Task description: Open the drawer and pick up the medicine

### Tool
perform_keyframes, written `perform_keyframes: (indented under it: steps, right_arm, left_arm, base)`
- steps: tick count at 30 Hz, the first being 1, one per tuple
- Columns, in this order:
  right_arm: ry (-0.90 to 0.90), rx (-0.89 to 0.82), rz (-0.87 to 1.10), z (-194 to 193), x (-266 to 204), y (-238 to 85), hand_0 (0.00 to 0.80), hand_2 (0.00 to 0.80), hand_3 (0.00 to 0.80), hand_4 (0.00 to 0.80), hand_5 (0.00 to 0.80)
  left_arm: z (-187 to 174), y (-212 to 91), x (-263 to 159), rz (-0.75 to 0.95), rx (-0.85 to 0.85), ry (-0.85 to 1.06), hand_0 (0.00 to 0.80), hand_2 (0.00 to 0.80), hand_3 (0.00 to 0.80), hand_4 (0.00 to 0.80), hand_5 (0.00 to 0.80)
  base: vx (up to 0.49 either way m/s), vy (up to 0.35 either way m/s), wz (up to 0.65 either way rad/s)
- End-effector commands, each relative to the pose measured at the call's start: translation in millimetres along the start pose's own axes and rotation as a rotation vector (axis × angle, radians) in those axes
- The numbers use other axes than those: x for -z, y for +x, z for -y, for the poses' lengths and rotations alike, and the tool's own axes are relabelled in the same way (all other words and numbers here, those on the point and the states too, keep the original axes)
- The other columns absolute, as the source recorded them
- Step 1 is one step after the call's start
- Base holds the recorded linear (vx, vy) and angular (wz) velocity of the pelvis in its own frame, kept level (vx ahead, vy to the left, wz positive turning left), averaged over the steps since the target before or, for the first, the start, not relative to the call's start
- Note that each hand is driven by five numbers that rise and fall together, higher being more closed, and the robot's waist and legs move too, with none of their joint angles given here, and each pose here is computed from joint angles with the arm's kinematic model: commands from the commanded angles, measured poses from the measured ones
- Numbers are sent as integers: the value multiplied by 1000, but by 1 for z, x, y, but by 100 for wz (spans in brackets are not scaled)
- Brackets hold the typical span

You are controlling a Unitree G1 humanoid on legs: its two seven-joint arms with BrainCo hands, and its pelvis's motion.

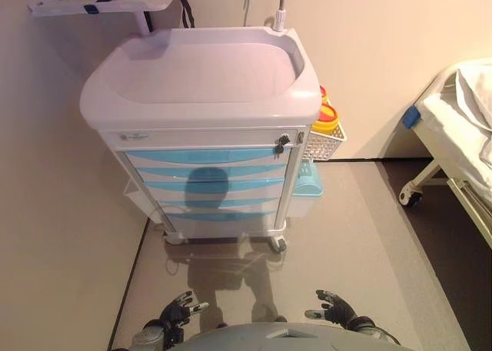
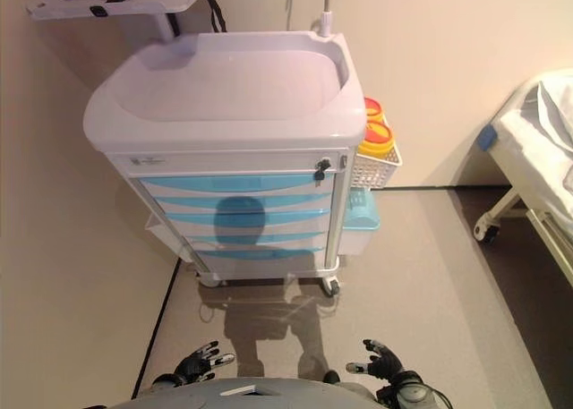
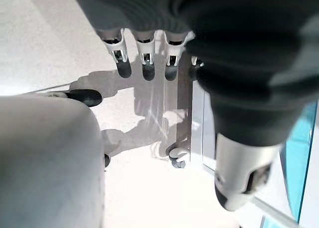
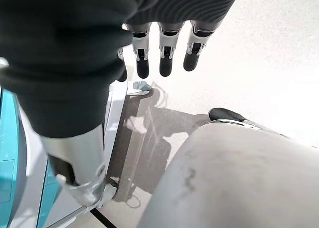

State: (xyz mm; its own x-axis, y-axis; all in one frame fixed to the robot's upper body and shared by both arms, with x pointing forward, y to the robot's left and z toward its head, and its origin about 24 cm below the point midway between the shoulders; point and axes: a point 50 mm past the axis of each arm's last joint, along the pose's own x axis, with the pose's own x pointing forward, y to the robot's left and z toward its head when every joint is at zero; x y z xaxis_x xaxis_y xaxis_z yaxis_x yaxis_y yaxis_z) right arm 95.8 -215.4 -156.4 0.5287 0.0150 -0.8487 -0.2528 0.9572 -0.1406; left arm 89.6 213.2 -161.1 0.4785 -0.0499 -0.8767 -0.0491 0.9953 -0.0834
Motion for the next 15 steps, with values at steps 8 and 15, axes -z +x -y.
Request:
perform_keyframes:
  steps: [8, 15]
  right_arm:
    - [-72, 30, 175, 17, -56, 13, 0, 0, 0, 0, 0]
    - [-91, 94, 324, 30, -100, 15, 0, 0, 0, 0, 0]
  left_arm:
    - [4, 13, -99, 354, 54, -283, 0, 0, 0, 0, 0]
    - [18, -2, -192, 759, 157, -437, 0, 0, 0, 0, 0]
  base:
    - [-58, 58, -8]
    - [-125, 36, -18]
